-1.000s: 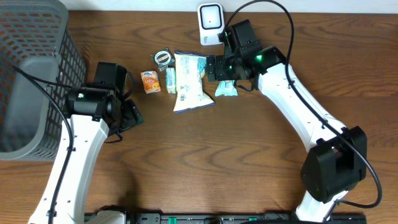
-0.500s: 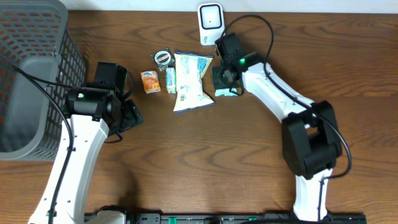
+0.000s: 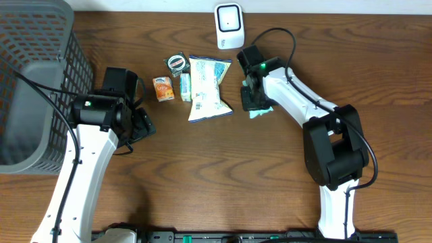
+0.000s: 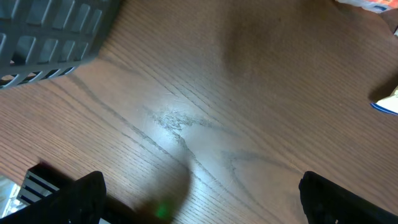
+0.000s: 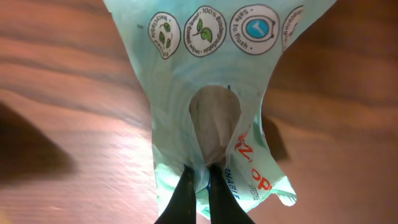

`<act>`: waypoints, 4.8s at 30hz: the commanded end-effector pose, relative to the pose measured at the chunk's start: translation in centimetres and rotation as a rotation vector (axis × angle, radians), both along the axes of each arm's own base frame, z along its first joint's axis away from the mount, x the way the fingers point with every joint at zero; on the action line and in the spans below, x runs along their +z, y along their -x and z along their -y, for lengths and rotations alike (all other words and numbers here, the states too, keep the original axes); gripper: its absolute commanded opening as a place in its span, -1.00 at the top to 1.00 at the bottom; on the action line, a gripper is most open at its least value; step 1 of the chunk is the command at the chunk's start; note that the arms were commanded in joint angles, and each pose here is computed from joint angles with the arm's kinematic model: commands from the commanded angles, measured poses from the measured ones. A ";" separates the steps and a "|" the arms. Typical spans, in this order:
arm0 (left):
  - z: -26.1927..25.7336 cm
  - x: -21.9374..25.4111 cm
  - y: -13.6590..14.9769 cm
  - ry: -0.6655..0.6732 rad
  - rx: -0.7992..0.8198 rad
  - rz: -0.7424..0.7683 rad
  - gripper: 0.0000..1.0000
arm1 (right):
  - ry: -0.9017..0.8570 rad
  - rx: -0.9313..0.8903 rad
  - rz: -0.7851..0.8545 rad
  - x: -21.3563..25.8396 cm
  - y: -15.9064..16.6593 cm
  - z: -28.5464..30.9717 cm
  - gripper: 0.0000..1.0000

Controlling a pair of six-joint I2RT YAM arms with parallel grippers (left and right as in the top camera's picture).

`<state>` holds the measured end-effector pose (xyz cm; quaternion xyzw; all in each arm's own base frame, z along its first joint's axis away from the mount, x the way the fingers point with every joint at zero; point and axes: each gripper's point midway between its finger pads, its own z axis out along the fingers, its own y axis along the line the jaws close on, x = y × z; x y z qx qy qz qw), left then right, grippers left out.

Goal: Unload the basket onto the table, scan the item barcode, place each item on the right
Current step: 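Grasp the mint-green package with the right gripper and lift it, then set the green package down right of the white bag and open the gripper, then move the right gripper left to the white snack bag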

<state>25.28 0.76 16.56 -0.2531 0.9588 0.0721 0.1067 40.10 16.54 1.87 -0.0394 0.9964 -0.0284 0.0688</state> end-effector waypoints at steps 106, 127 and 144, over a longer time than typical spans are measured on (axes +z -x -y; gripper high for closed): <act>-0.3 -0.1 0.1 -0.010 0.010 -0.007 -0.95 | 0.401 0.028 -0.057 1.8 6.9 3.8 -0.45; -0.3 -0.1 0.1 -0.010 0.010 -0.007 -0.95 | 0.272 -0.018 0.007 1.5 5.2 1.2 -0.57; -0.3 -0.1 0.1 -0.010 0.010 -0.007 -0.95 | -0.551 0.075 0.145 7.5 -3.7 -10.0 -0.99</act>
